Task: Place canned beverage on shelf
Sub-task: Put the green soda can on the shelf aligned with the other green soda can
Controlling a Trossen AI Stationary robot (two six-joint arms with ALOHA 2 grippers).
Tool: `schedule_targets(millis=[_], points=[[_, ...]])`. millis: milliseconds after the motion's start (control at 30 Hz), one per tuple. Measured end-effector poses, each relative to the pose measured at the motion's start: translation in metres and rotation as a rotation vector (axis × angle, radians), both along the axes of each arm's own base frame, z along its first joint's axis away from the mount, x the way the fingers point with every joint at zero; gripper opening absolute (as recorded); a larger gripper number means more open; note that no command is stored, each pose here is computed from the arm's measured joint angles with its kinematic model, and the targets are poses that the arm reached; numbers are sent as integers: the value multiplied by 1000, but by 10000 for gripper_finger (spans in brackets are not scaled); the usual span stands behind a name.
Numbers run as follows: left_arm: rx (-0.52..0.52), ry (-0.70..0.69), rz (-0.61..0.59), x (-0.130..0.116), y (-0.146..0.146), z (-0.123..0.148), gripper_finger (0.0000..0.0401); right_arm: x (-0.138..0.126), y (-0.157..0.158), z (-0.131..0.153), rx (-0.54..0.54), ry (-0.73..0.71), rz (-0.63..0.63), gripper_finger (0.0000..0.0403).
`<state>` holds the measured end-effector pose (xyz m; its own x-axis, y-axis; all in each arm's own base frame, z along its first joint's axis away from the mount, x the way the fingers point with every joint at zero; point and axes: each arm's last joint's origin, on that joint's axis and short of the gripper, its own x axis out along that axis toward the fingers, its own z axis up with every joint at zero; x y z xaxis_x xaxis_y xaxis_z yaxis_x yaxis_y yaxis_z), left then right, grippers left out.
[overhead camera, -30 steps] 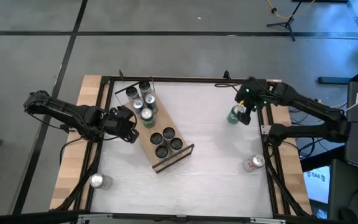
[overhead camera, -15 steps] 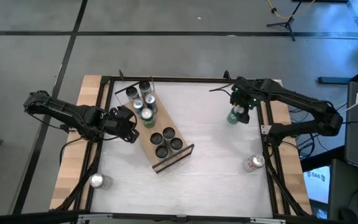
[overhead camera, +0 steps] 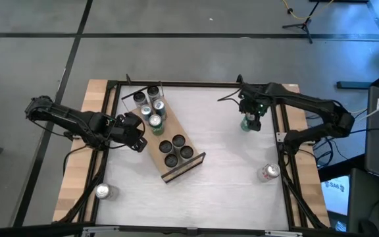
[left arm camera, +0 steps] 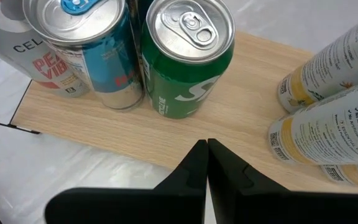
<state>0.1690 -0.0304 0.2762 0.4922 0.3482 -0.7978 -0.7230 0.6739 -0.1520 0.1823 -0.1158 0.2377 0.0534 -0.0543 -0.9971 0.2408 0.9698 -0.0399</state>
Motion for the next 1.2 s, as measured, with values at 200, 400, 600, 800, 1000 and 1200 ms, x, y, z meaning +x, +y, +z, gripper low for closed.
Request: schedule_targets(millis=[200,400,600,800,1000,1200], points=[[0,0,0,0,0,0,0,5,-3,-9,24,38,0,374],[2,2,-2,0,0,0,0,7,-4,-12,32,52,10,358],[2,2,-3,0,0,0,0,6,-4,-12,34,52,31,314],[2,2,-3,0,0,0,0,7,-4,-12,41,47,32,306],[2,2,-3,0,0,0,0,7,-3,-12,62,26,28,300],[3,2,-3,0,0,0,0,10,-4,-12,60,-1,28,300]])
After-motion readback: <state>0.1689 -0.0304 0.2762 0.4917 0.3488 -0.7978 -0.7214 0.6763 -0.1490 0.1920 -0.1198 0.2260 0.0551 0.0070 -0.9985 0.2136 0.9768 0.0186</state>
